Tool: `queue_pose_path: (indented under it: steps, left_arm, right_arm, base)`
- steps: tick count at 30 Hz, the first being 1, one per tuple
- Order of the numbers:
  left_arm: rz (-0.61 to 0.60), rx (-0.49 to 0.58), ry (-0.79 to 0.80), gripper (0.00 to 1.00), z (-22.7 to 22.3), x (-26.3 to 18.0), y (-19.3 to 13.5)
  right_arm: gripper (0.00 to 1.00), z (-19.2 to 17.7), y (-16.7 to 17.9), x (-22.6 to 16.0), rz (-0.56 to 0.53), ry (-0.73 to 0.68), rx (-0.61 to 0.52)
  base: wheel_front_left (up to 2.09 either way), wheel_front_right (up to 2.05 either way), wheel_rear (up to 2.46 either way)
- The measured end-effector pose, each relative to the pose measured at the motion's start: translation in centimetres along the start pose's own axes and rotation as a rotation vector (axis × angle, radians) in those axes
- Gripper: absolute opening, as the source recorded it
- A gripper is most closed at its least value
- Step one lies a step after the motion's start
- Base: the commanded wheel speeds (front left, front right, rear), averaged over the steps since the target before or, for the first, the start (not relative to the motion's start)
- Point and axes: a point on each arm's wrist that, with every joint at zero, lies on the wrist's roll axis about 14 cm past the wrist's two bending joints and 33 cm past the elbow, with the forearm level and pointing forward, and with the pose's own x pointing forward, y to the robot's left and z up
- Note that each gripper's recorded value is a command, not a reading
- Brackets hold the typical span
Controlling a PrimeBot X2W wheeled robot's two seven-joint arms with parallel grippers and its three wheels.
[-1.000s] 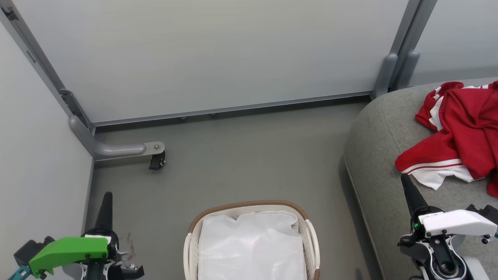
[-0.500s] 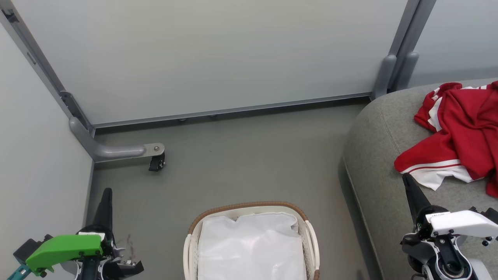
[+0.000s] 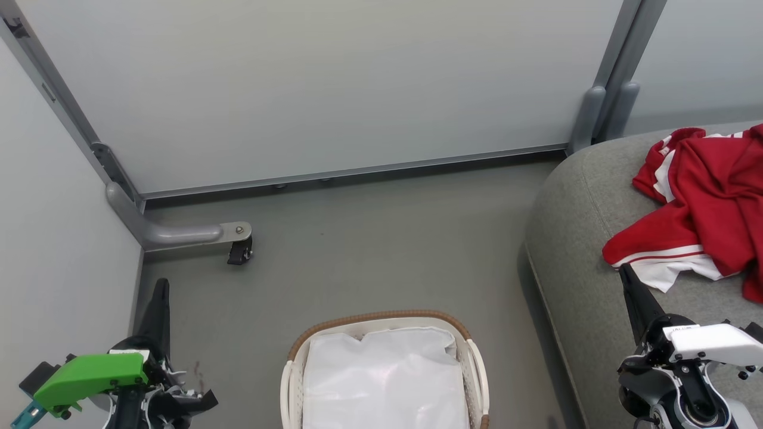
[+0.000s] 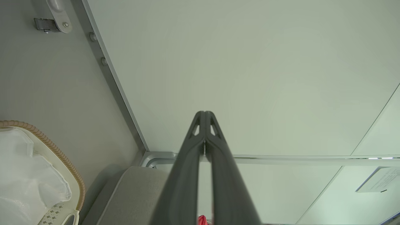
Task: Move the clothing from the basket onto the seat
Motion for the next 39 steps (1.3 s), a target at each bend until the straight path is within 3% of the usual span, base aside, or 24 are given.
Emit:
queue_pose_path:
  steps: [39]
  left_arm:
    - [-0.005, -0.01, -0.002, 0.0, 0.05, 0.03, -0.14]
  right_arm:
    - [0.0, 0.01, 0.07, -0.02, 0.003, 0.002, 0.01]
  base:
    - [0.0, 0.0, 0.0]
